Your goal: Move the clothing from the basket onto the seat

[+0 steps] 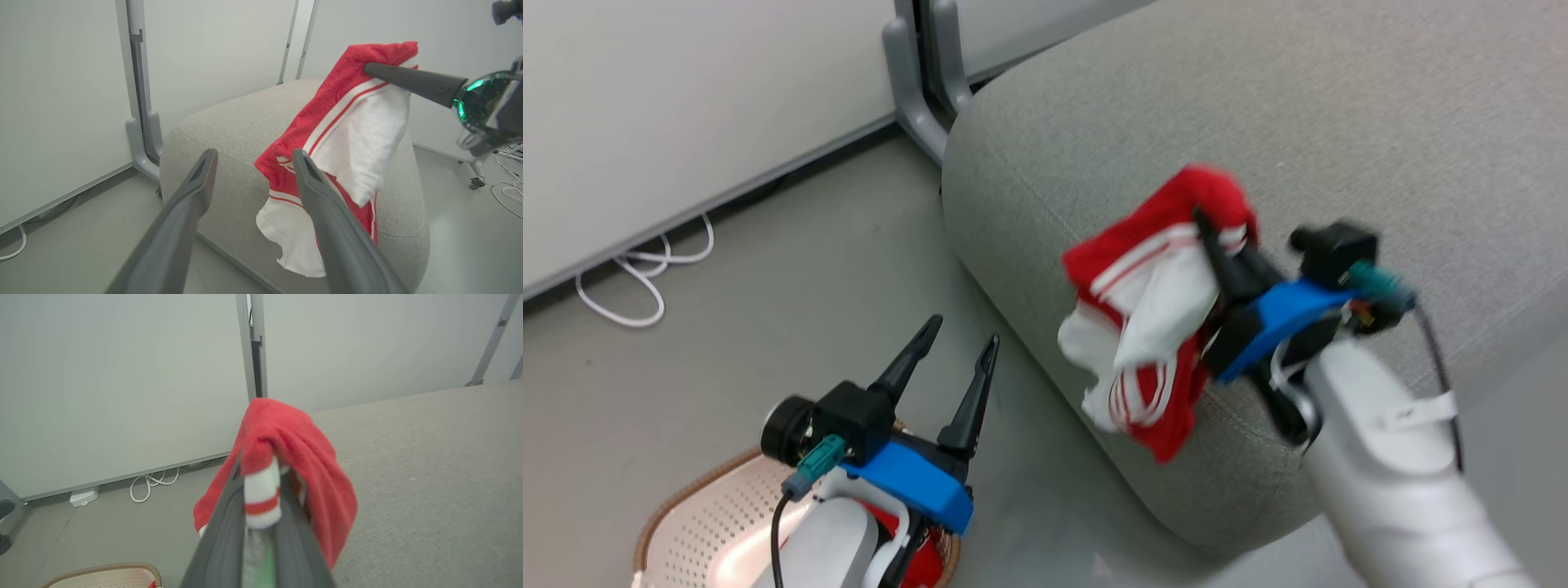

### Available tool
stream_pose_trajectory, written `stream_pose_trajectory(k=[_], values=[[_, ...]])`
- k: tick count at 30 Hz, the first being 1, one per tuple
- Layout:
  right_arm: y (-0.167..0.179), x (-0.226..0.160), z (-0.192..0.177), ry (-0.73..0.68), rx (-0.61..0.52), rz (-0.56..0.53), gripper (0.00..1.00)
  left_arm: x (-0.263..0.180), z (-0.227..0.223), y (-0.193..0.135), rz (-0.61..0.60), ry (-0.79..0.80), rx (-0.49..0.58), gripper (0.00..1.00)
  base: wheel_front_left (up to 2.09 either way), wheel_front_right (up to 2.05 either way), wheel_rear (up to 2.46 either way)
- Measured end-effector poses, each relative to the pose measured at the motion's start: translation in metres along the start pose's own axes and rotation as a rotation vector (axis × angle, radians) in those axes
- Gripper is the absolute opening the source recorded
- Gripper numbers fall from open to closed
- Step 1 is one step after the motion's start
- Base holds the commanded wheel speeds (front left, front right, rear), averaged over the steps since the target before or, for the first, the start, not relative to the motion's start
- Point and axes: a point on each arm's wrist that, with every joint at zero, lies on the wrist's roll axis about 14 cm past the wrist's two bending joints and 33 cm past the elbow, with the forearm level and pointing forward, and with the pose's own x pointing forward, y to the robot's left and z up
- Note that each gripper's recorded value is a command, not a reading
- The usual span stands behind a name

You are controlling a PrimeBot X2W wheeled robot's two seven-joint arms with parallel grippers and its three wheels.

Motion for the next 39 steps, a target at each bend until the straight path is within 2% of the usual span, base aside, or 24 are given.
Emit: stream_pose_trajectory(k=[6, 7, 8, 12, 16, 18, 22, 31, 33, 38, 39], values=[[-0.05, 0.052, 0.045, -0.095, -0.012, -0.114, 0.0, 0.01, -0.005, 0.024, -0.01, -0.01, 0.002, 1.0, 0.0, 0.0, 0.0], [-0.05, 0.052, 0.045, -0.095, -0.012, -0.114, 0.0, 0.01, -0.005, 0.024, -0.01, -0.01, 0.002, 1.0, 0.0, 0.0, 0.0], [-0.073, 0.067, 0.06, -0.125, -0.027, -0.157, 0.0, 0.01, -0.015, 0.035, -0.009, 0.005, 0.002, 1.0, 0.0, 0.0, 0.0], [-0.133, 0.091, 0.086, -0.14, -0.145, -0.266, 0.0, 0.019, -0.018, 0.058, -0.006, -0.013, 0.01, 1.0, 0.0, 0.0, 0.0], [-0.161, 0.119, 0.091, -0.154, -0.178, -0.329, 0.0, 0.017, -0.035, 0.088, 0.026, -0.004, 0.009, 1.0, 0.0, 0.0, 0.0], [-0.168, 0.132, 0.08, -0.141, -0.184, -0.346, 0.0, 0.015, -0.043, 0.103, 0.046, -0.002, 0.003, 1.0, 0.0, 0.0, 0.0], [-0.175, 0.153, 0.034, -0.073, -0.171, -0.37, 0.0, 0.011, -0.058, 0.123, 0.083, -0.01, -0.024, 1.0, 0.0, 0.0, 0.0], [-0.15, 0.171, -0.099, 0.15, -0.113, -0.343, 0.0, -0.011, -0.093, 0.149, 0.152, 0.045, -0.056, 1.0, 0.0, 0.0, 0.0], [-0.145, 0.172, -0.111, 0.17, -0.11, -0.335, 0.0, -0.015, -0.096, 0.152, 0.162, 0.054, -0.056, 1.0, 0.0, 0.0, 0.0], [-0.147, 0.165, -0.114, 0.182, -0.106, -0.343, 0.0, -0.015, -0.091, 0.152, 0.168, 0.048, -0.048, 1.0, 0.0, 0.0, 0.0], [-0.148, 0.164, -0.113, 0.182, -0.104, -0.345, 0.16, -0.015, -0.089, 0.151, 0.167, 0.046, -0.046, 1.0, 0.0, 0.0, 0.0]])
